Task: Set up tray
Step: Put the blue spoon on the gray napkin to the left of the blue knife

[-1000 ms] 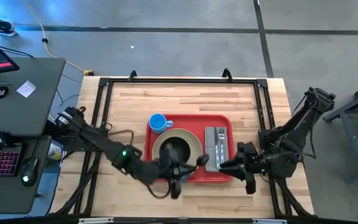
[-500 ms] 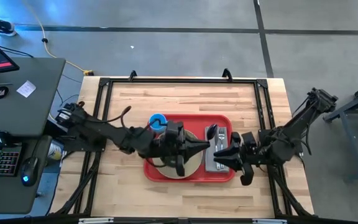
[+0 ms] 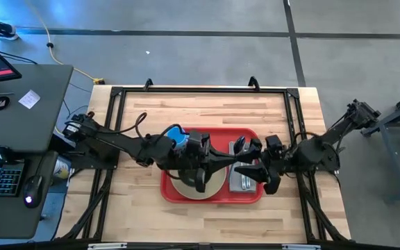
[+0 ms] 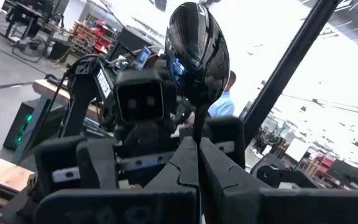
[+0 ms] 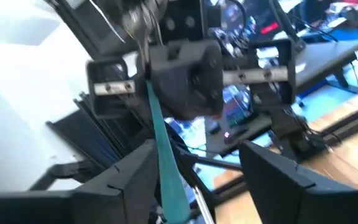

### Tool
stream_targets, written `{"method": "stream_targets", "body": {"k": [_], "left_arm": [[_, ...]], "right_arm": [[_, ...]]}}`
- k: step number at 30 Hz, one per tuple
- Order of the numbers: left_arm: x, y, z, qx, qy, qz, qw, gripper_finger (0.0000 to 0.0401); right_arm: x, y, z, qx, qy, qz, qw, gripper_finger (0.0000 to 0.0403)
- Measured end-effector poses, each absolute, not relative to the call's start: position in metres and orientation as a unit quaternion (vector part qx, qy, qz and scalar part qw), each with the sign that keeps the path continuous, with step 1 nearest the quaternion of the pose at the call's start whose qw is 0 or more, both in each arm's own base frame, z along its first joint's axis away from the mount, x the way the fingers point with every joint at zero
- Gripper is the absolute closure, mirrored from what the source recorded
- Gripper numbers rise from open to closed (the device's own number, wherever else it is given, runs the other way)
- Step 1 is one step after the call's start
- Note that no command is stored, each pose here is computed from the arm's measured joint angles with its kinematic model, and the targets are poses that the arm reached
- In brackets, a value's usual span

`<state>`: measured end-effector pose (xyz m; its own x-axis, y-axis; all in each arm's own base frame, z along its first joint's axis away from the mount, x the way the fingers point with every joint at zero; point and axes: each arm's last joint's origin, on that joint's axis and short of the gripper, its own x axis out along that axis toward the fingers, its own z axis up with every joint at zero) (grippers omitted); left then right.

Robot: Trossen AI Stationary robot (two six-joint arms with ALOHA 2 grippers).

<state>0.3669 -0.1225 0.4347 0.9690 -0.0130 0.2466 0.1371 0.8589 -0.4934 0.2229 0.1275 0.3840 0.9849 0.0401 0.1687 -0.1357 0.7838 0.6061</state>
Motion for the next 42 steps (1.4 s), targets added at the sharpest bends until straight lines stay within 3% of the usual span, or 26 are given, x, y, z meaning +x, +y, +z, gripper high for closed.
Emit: {"method": "stream_targets", "body": {"k": [4, 11, 34, 42], "left_arm": [[0.3673, -0.1226, 0.4331, -0.262, -0.11, -0.037, 0.958, 0.0374], [0.3671, -0.1223, 0.4338, -0.272, -0.114, -0.035, 0.955, 0.0374], [0.37, -0.1189, 0.4251, -0.336, -0.073, -0.017, 0.939, 0.0374], [0.3705, -0.1173, 0.4251, -0.337, -0.074, -0.016, 0.938, 0.0374]], "right_arm": [[0.2254, 0.1231, 0.3884, 0.325, -0.088, 0.077, 0.939, 0.0176], [0.2258, 0.1224, 0.3896, 0.316, -0.092, 0.09, 0.94, 0.0192], [0.2263, 0.1238, 0.3867, 0.277, -0.079, 0.099, 0.952, 0.0281], [0.2269, 0.1238, 0.385, 0.271, -0.069, 0.102, 0.955, 0.0334]]}}
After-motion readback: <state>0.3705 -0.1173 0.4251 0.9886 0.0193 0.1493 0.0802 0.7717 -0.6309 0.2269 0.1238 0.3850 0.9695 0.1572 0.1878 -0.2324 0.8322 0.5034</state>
